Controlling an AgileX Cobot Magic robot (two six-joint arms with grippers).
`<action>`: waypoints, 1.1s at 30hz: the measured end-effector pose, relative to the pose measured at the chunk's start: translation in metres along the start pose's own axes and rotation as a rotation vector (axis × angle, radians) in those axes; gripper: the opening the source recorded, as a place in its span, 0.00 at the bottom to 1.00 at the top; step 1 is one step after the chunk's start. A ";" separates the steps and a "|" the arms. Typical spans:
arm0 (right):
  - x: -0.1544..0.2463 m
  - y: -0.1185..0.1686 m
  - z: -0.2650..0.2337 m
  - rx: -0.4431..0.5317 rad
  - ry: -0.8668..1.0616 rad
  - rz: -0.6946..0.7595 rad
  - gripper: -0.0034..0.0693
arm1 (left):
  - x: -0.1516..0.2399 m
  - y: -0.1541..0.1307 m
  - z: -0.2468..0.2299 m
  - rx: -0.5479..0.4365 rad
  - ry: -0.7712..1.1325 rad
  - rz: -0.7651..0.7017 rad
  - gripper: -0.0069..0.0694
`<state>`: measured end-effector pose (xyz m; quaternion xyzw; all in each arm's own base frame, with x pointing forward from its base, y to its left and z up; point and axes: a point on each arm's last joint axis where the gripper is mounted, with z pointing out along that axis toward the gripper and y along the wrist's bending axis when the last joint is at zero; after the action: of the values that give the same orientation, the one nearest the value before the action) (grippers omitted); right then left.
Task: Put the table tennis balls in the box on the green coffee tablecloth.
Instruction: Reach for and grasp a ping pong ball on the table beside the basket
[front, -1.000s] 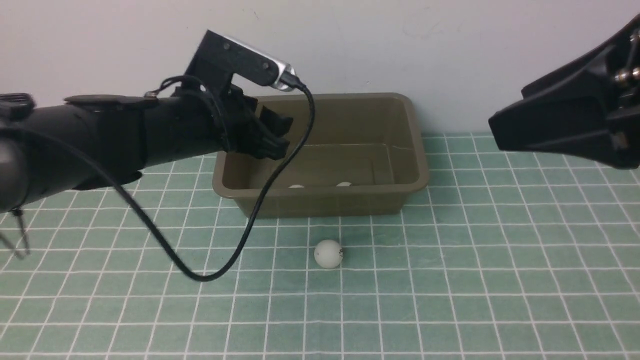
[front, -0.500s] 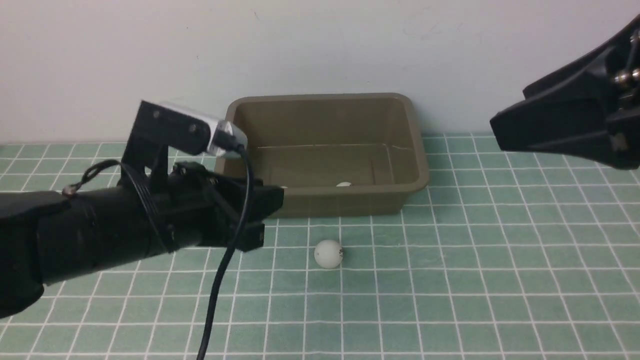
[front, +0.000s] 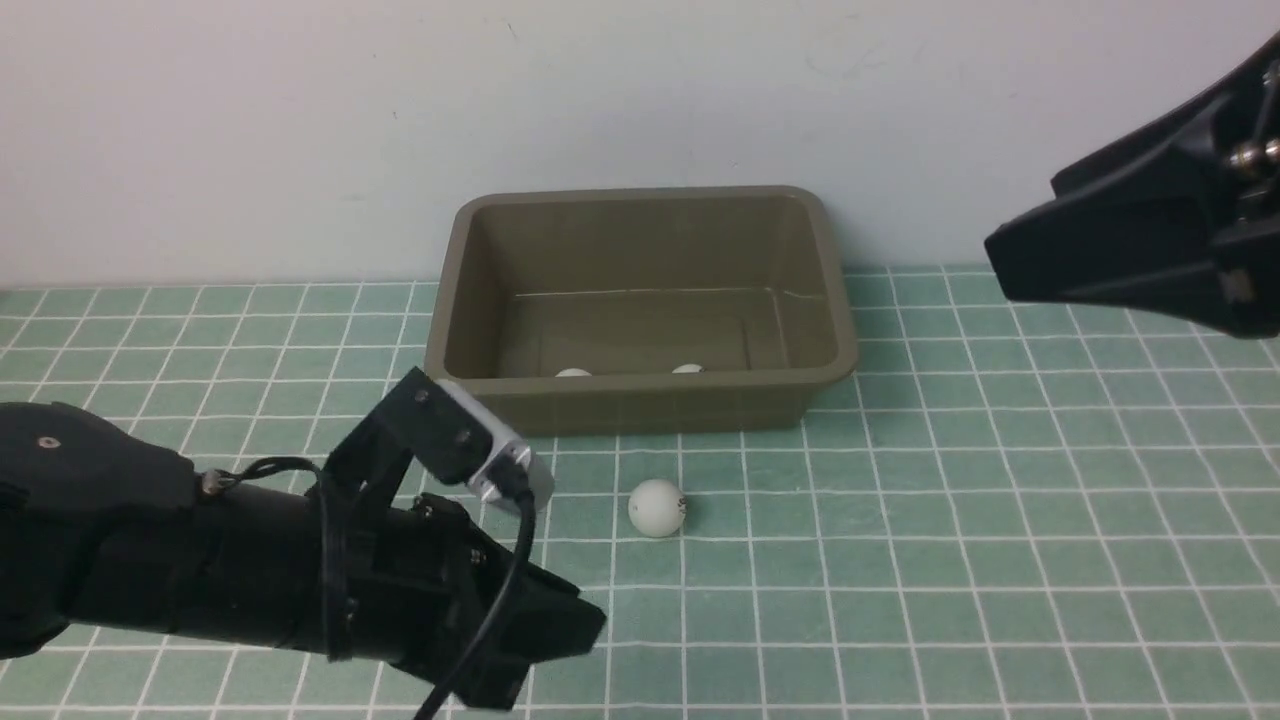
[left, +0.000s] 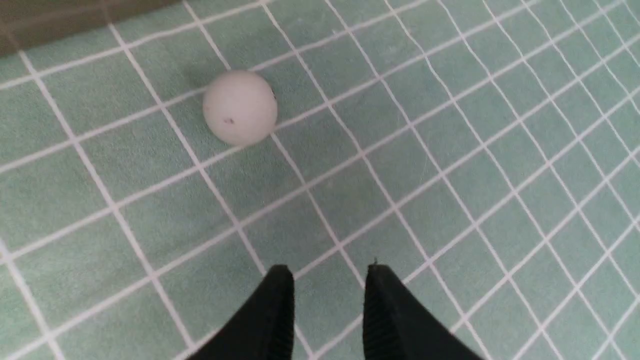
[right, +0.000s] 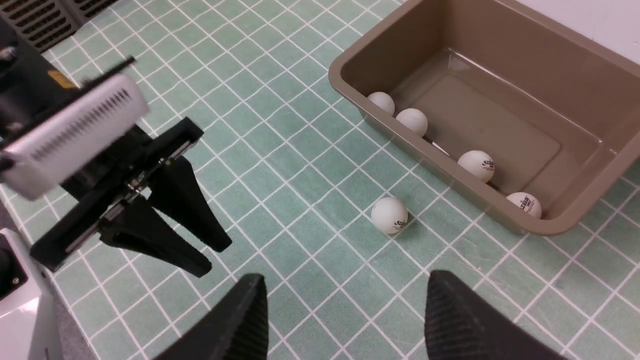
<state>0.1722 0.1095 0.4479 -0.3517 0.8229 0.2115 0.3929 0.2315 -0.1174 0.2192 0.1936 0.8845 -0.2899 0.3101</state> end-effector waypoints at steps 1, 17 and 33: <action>0.000 0.000 0.000 0.000 0.000 0.000 0.58 | -0.003 0.001 0.002 -0.001 -0.013 -0.015 0.33; 0.000 0.000 0.000 0.002 -0.005 0.000 0.58 | -0.033 -0.010 0.055 -0.103 -0.119 -0.010 0.43; 0.000 0.000 0.000 0.002 -0.005 0.000 0.58 | -0.022 0.008 0.117 -0.157 0.007 -0.029 0.69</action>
<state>0.1725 0.1095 0.4482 -0.3507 0.8222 0.2115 0.3952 0.3032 -0.1892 0.1556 0.1566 0.9083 -0.2232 0.3172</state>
